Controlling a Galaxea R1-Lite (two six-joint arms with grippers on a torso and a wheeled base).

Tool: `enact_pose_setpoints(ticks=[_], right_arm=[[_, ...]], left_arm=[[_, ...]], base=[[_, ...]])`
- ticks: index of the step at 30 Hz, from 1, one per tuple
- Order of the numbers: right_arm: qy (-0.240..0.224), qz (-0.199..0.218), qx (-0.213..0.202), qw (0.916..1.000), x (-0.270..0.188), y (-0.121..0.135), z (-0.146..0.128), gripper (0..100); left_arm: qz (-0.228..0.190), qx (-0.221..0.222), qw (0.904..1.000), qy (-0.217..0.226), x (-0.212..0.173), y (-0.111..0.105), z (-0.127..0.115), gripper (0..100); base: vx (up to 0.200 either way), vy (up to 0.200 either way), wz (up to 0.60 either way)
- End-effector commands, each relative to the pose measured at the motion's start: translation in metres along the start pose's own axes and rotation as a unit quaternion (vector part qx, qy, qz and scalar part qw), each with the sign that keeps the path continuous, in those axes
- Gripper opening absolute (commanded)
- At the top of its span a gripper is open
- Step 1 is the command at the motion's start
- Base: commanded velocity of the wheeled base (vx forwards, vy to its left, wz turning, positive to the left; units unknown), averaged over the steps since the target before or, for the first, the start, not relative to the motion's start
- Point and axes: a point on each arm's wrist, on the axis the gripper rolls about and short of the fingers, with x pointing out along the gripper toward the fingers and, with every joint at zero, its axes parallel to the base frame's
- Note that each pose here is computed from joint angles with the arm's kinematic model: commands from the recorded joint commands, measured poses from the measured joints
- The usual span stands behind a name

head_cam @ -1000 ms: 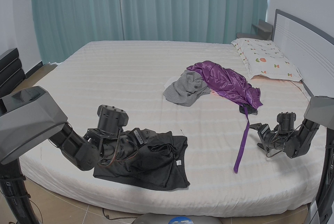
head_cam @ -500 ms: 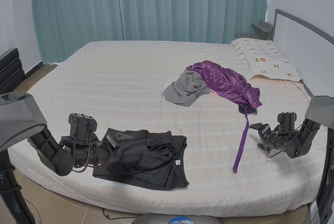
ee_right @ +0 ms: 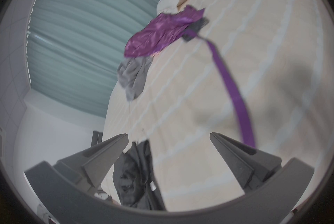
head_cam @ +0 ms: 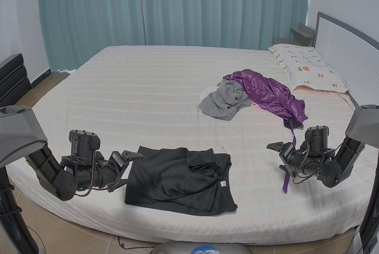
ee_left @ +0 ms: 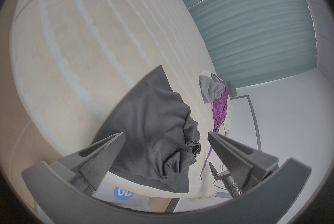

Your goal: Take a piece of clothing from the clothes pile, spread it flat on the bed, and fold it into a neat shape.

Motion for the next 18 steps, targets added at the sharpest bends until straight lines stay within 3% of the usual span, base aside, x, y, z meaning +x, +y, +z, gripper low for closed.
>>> enact_pose_setpoints(ticks=[1, 9, 13, 18], right_arm=[[0.025, 0.025, -0.041, 0.9985, -0.015, 0.027, -0.029, 100], [0.051, 0.015, -0.118, 0.9916, -0.012, 0.046, -0.064, 100], [0.069, -0.002, -0.173, 0.9826, -0.006, 0.061, -0.082, 100], [0.078, -0.011, -0.219, 0.9725, -0.001, 0.084, -0.098, 100]], left_arm=[[0.000, -0.010, 1.0000, -0.001, -0.001, 0.006, 0.008, 100], [-0.003, -0.011, 0.9999, 0.002, 0.005, 0.013, 0.011, 100], [-0.007, -0.009, 0.9999, 0.000, 0.009, 0.016, 0.010, 100], [0.000, -0.010, 0.9999, -0.003, 0.011, 0.019, 0.010, 100]], base=[[0.000, 0.200, 0.00], [0.000, 0.200, 0.00], [0.000, 0.200, 0.00], [0.000, 0.000, 0.00]])
